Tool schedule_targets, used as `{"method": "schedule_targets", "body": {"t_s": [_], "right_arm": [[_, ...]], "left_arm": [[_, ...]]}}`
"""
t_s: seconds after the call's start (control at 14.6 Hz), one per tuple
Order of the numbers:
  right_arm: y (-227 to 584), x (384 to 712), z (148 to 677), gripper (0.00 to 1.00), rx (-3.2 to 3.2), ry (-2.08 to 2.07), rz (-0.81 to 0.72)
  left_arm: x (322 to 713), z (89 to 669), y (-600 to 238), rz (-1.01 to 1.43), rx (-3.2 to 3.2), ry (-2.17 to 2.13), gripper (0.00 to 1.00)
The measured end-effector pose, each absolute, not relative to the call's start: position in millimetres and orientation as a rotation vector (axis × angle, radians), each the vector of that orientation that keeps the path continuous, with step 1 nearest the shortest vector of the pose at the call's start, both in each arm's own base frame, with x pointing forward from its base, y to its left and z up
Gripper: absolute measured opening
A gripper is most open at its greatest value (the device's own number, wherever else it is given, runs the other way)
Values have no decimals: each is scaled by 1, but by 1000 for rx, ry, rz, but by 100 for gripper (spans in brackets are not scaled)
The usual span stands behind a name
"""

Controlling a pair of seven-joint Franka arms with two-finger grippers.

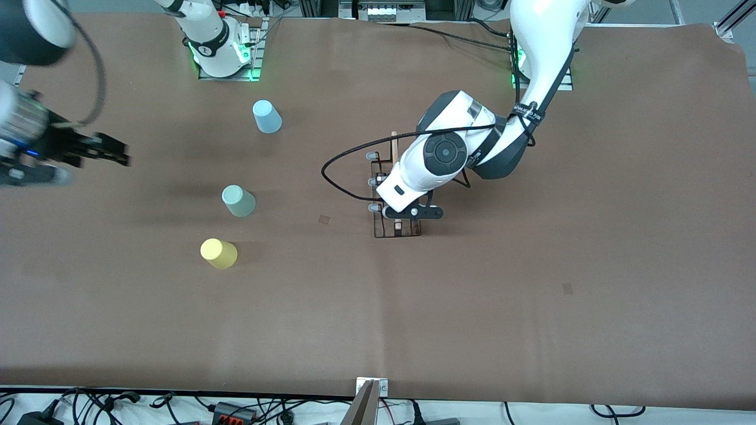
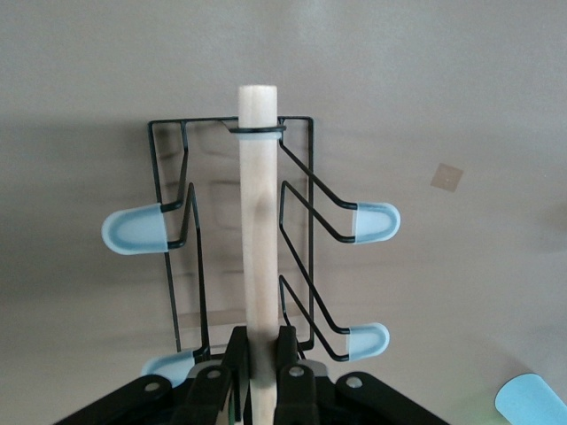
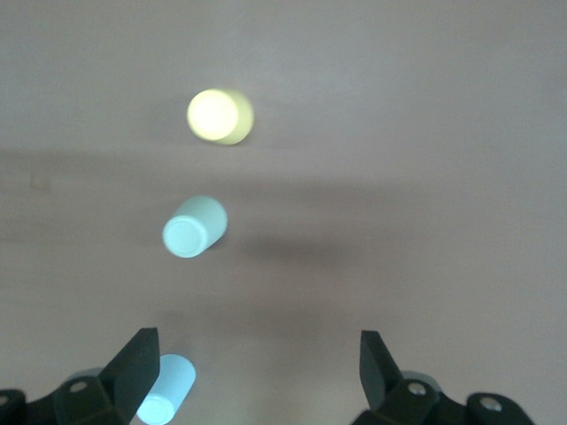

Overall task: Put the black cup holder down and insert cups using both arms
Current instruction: 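Open the left gripper while the right gripper grasps the teal cup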

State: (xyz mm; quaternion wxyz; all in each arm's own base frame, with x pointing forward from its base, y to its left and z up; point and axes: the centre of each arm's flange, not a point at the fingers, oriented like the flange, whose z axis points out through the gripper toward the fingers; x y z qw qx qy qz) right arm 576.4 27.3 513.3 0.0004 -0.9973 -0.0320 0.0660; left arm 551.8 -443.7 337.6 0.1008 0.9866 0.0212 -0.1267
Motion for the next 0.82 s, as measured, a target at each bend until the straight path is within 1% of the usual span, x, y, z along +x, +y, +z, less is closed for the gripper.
{"method": "schedule_targets", "body": {"t_s": [0.27,0.34,0.41,0.48,0.55,0.69,0.82], "right_arm": [[62,587,453,100,-3136,-93,362],[63,588,439,100,-3134,-94,390],[63,589,425,100,-3132,-94,409],[65,591,410,100,-3130,-96,422],[68,593,395,100,-3130,-102,431],[76,596,369,100,-3106,-101,451],[86,598,348,100,-3066,-85,467]], "left_arm": [[544,337,-453,-378,2918,38,16],[544,337,-453,-377,2918,39,19],[545,338,-453,-377,2917,40,19],[545,338,-453,-376,2917,44,25],[545,338,-452,-376,2918,53,35],[547,341,-452,-372,2916,76,52],[551,346,-447,-379,2920,99,71]]}}
